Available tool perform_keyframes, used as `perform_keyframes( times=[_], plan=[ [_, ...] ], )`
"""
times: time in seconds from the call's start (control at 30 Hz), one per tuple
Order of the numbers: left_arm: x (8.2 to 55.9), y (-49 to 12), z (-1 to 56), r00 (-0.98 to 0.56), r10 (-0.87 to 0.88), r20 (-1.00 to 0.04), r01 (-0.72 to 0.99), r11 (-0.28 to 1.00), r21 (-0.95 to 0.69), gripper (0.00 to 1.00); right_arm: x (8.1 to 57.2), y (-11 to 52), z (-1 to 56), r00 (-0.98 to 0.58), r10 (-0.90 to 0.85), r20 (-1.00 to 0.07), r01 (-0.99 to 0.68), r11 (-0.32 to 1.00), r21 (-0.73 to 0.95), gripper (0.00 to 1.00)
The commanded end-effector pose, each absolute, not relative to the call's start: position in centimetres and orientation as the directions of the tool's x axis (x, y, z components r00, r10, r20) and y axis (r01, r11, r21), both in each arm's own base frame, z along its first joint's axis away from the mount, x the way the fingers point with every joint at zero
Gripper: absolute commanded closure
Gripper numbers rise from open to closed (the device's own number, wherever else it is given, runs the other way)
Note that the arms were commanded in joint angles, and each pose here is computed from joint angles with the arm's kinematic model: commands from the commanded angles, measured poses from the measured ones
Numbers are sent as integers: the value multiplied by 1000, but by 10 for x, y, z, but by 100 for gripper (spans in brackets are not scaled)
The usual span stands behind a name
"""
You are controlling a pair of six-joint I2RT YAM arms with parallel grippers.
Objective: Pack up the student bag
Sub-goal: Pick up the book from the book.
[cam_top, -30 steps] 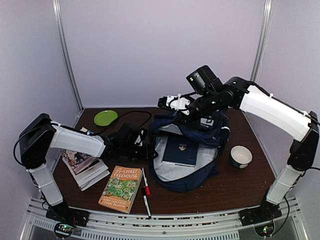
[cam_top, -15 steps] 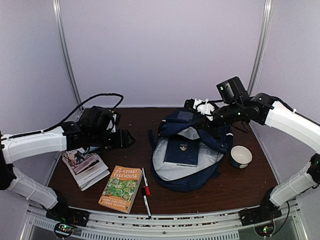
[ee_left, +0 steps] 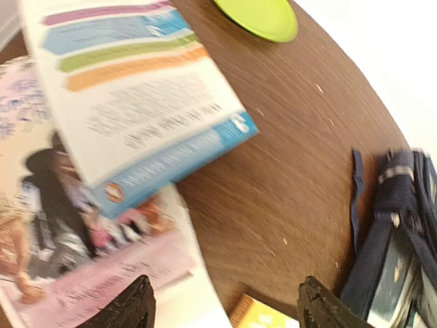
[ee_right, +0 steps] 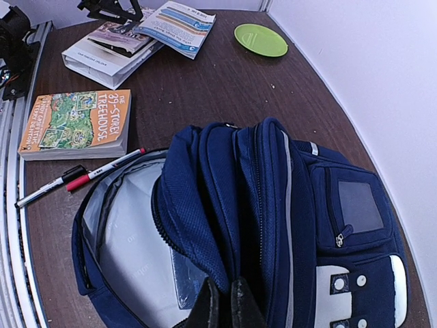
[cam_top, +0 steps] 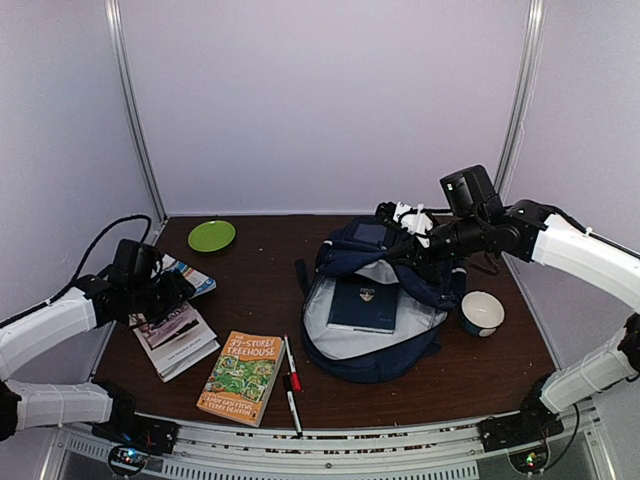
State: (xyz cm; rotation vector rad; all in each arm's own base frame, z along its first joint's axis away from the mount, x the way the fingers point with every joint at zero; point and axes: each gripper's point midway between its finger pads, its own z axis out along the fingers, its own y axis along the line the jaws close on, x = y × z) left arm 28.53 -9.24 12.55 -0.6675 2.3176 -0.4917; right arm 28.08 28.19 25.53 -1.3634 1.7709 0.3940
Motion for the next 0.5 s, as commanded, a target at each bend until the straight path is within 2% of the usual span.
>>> perform_keyframes(
  times=[0.0,0.1,0.27,0.37,0.47],
  plan=[
    [304,-48,150,-513,-667,-540,-377,740,-557,25,289,281,286,-10,-587,-810,-877,394,-275,100],
    [316,-10,153,-481,-669,-566,-426,743,-516,24,288,283,285,-11,-585,-811,-882,388,-267,100],
    [345,35,143,-473,-726,-499,-445,686,-576,25,287,284,285,-12,-582,-813,-887,382,-260,100],
    [369,40,139,-520,-717,-465,-397,684,-612,28,286,284,286,-11,-579,-815,-889,378,-256,100],
    [384,46,127,-587,-679,-441,-407,718,-565,31,285,284,286,-9,-578,-816,-890,376,-257,100]
  ],
)
